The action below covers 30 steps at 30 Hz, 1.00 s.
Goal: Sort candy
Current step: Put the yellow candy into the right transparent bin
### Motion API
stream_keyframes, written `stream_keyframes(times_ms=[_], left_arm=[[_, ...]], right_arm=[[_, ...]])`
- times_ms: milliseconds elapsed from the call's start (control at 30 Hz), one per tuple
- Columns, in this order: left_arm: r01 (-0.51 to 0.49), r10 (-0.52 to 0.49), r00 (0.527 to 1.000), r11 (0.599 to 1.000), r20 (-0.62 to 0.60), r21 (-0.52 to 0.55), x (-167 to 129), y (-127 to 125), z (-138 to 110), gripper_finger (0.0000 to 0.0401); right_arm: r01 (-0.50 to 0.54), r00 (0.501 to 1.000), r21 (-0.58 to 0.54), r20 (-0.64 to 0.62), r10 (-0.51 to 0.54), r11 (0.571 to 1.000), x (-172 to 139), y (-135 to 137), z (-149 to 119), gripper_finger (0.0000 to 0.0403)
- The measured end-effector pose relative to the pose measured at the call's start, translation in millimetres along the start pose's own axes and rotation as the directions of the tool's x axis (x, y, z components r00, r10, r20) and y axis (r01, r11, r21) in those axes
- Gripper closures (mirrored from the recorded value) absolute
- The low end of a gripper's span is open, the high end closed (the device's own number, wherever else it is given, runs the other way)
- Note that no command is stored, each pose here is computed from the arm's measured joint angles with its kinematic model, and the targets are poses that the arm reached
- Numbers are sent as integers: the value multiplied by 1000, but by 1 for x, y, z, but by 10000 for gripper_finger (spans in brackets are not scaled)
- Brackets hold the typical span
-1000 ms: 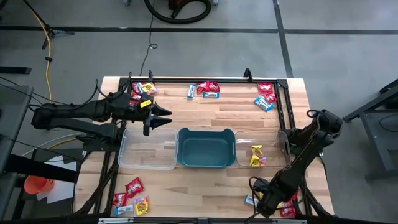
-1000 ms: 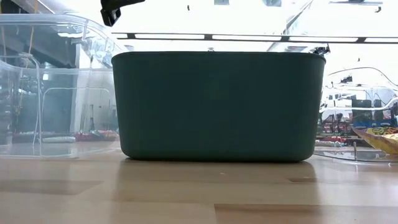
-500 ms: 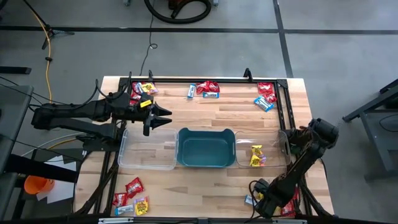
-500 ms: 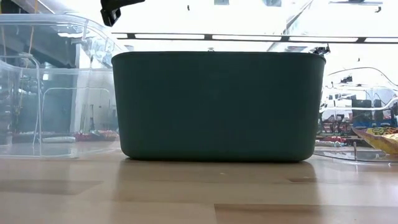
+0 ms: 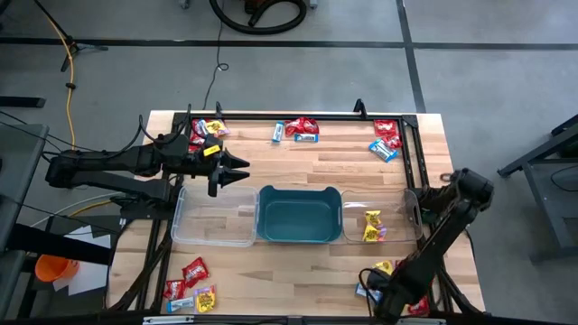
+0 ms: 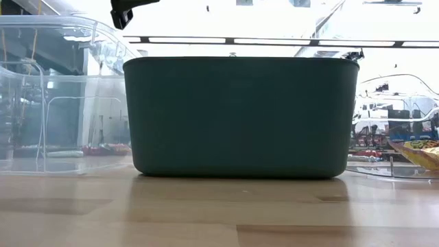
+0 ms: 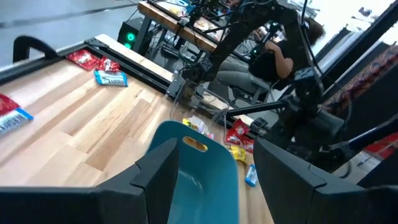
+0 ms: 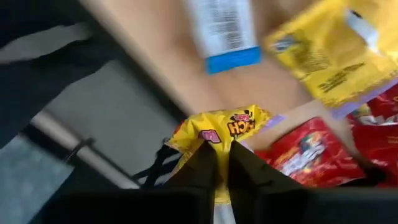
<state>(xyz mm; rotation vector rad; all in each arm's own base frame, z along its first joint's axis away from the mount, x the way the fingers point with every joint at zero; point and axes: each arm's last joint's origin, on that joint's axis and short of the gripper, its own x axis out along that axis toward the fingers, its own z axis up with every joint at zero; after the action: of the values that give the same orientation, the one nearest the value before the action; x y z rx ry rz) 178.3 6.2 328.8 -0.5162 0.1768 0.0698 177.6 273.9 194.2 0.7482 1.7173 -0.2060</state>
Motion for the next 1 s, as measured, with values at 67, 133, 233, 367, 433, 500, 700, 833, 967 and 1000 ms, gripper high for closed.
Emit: stream_keyframes(times_ms=[67, 133, 233, 367, 433, 500, 700, 833, 967, 1000], left_arm=[[0, 0, 1000, 999, 0, -35, 0, 0, 0, 205], [0, 0, 1000, 999, 0, -47, 0, 0, 0, 205], [0, 0, 1000, 1000, 0, -22, 0, 0, 0, 205], [-1, 1, 1000, 1000, 0, -10, 0, 0, 0, 205], [-1, 1, 1000, 1000, 0, -9, 0, 0, 0, 205], [-1, 1, 1000, 1000, 0, -9, 0, 0, 0, 205], [-2, 2, 1000, 1000, 1, -8, 0, 0, 0, 205], [-4, 4, 1000, 1000, 2, -8, 0, 0, 0, 205], [-4, 4, 1000, 1000, 2, -7, 0, 0, 0, 205], [-3, 3, 1000, 1000, 2, -7, 0, 0, 0, 205]], right_arm=[[-45, 998, -59, 28, 47, 997, -22, 2, -6, 376], [-96, 990, -135, 86, 108, 986, -46, 1, -10, 390], [-147, 956, -219, 220, 195, 965, -83, -9, -11, 396], [-100, 856, -173, 487, 174, 980, -126, -39, 3, 392], [-34, 807, -104, 583, 88, 994, -141, -58, 10, 398], [51, 789, -31, 614, -21, 998, -150, -75, 16, 400], [198, 783, 103, 582, -220, 975, -157, -98, 27, 390], [181, 797, 140, 559, -228, 974, -160, -100, 35, 359], [181, 804, 151, 547, -234, 972, -161, -101, 38, 297], [183, 806, 147, 543, -234, 972, -161, -102, 38, 279]])
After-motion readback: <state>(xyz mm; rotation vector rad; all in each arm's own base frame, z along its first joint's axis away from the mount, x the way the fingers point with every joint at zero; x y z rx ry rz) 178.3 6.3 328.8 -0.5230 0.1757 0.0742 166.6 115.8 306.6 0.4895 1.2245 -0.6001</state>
